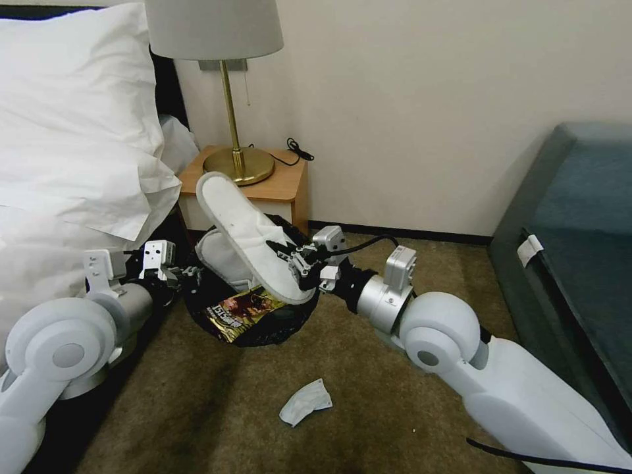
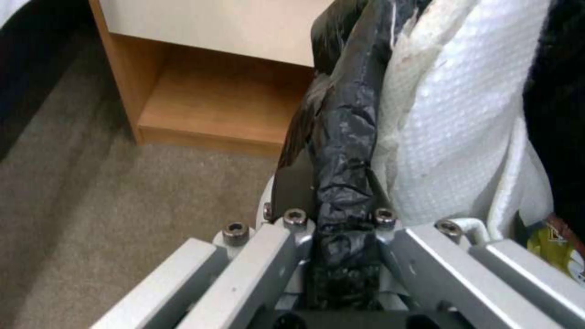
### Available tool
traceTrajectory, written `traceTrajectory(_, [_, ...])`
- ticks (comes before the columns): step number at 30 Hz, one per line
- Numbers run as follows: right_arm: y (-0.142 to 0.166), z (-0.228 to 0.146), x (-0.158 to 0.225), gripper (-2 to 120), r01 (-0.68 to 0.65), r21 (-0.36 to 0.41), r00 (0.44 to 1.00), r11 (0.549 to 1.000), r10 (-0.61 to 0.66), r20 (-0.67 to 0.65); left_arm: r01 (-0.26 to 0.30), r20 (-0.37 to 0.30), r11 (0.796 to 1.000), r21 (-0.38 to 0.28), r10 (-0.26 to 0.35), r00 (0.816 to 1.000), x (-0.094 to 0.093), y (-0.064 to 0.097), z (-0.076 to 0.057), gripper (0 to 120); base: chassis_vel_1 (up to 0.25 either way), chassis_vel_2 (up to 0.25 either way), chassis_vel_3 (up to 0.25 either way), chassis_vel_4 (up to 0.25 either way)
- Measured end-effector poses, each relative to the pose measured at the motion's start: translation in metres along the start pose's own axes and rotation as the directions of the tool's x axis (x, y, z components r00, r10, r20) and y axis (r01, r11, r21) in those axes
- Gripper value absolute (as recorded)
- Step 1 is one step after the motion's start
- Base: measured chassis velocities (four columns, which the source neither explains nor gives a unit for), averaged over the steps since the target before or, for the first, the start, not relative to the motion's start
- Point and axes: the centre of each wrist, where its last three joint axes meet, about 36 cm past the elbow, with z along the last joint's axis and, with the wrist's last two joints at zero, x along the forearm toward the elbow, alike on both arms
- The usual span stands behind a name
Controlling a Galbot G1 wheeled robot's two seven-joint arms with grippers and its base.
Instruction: Pick up the trash bin, then pick up the garbage on the floor and place it into the trash bin.
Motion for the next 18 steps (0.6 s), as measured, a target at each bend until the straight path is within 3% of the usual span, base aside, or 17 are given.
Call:
traceTrajectory(4, [0.001,0.001,-0.006,0,0.001,0.000,1.000,1.000,-0.001,0.001,-0.001,-0.003,1.000,0.000,0.001,1.000,0.000,-0.001,0.001,3,0.000,0.000,0.000,0.000])
traceTrajectory(10, [0.003,0.000,-0.011,17,0.001,-0.006,1.000,1.000,-0.001,0.001,-0.006,-0.007,1.000,0.000,0.006,1.000,0.002,-0.003,0.002,3,0.000,0.000,0.000,0.000])
traceTrajectory(12, [0.006,0.001,-0.016,37,0.002,-0.013,1.000,1.000,-0.002,0.001,-0.007,-0.003,1.000,0.001,0.007,1.000,0.002,-0.004,0.001,3,0.000,0.000,0.000,0.000])
traceTrajectory(13, [0.006,0.001,-0.016,37,0.002,-0.013,1.000,1.000,-0.002,0.001,-0.007,-0.003,1.000,0.001,0.007,1.000,0.002,-0.004,0.001,3,0.000,0.000,0.000,0.000])
traceTrajectory(15, [0.006,0.000,-0.020,54,0.004,-0.017,1.000,1.000,-0.004,0.006,-0.009,-0.005,1.000,0.004,0.009,1.000,0.001,-0.004,0.002,3,0.000,0.000,0.000,0.000])
traceTrajectory(18, [0.006,0.000,-0.021,64,0.003,-0.017,1.000,1.000,-0.003,0.006,-0.009,-0.005,1.000,0.003,0.009,1.000,0.001,-0.004,0.002,3,0.000,0.000,0.000,0.000])
